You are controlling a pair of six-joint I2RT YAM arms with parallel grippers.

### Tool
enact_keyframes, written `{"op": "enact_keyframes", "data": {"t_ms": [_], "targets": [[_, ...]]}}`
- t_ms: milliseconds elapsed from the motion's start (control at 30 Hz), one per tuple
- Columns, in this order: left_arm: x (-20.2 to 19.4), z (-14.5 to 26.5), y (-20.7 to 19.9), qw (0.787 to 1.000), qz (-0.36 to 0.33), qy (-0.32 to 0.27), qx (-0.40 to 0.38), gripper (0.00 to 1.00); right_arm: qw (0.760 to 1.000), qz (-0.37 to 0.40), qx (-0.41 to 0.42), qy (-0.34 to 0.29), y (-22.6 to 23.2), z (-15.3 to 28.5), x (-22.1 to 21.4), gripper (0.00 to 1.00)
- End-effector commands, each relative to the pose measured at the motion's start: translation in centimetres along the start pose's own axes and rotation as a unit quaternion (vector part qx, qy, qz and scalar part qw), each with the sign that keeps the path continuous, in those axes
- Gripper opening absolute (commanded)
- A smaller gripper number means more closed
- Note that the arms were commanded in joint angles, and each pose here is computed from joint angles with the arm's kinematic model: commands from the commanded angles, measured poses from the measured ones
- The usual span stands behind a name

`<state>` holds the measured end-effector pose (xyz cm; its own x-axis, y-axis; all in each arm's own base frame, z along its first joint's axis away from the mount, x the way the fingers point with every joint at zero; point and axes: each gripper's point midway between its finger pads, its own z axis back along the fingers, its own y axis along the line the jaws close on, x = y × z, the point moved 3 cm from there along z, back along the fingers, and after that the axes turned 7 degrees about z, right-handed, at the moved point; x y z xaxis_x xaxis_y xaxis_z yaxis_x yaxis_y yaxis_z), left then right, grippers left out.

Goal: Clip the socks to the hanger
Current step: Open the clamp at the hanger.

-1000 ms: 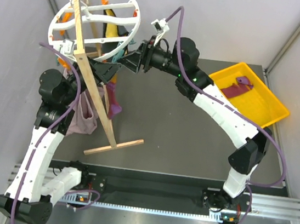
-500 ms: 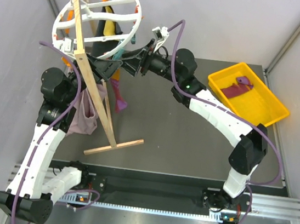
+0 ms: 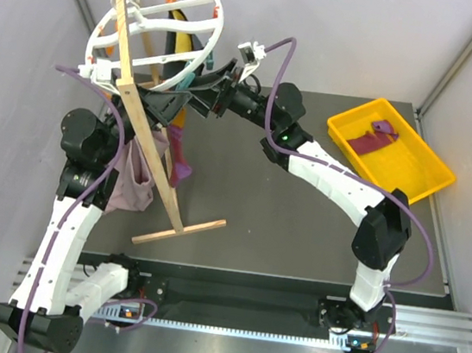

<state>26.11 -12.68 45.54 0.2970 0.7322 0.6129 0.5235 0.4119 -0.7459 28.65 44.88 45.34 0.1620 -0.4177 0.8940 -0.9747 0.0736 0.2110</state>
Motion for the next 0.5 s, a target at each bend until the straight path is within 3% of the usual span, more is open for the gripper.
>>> {"op": "enact_keyframes", "data": {"t_ms": [0, 267, 467], "targets": [[0.0, -0.2, 0.3, 1.0, -0.002, -0.003, -0.002, 0.55, 0.995, 0.015, 0.085, -0.053, 4.4, -1.4, 2.7, 0.47], [0.1, 0.2, 0.3, 1.0, 0.004, -0.006, 0.011, 0.61, 0.998, 0.002, 0.053, -0.03, 3.2, -1.5, 1.5, 0.14], [0.7, 1.2, 0.1, 0.999, -0.01, -0.028, 0.036, 0.69, 0.999, 0.033, 0.002, 0.019, 2.4, -0.5, 1.2, 0.08]]}}
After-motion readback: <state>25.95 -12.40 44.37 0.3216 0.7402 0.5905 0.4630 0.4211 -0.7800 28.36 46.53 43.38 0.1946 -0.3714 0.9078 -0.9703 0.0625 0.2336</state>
